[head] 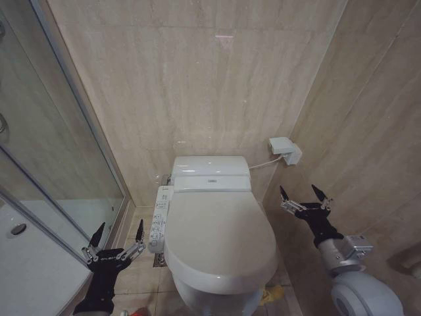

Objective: Open the toilet lid, clean the toilet bowl with a toilet brush, close the toilet lid, and flush.

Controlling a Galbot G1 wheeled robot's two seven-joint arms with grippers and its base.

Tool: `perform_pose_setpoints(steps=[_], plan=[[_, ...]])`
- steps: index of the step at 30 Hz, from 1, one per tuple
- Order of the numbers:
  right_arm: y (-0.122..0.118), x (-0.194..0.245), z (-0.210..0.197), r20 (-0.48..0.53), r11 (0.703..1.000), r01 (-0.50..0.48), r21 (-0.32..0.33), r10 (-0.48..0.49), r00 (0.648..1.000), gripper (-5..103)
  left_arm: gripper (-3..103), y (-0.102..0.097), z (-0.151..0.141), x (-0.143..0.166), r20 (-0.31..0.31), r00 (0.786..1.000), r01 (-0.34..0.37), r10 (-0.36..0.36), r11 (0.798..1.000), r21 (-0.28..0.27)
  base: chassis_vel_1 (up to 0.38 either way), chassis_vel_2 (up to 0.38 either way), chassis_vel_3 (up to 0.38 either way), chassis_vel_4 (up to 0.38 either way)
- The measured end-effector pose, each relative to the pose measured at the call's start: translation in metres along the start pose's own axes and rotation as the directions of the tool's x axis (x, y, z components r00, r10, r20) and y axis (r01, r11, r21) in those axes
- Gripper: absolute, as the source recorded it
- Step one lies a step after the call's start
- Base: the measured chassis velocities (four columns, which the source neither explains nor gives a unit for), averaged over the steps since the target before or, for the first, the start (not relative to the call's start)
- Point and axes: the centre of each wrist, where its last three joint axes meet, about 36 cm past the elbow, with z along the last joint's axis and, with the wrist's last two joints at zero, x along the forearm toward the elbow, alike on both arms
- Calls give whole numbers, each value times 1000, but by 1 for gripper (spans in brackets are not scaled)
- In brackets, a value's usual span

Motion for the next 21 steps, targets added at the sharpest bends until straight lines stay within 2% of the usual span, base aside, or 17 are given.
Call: perform_pose_setpoints(steps=[21], plan=[[6, 2, -12, -3, 999, -14, 49, 14, 1000, 100, 100, 0, 0, 0, 0, 1000, 0, 0, 1000, 0, 6, -5, -6, 6]])
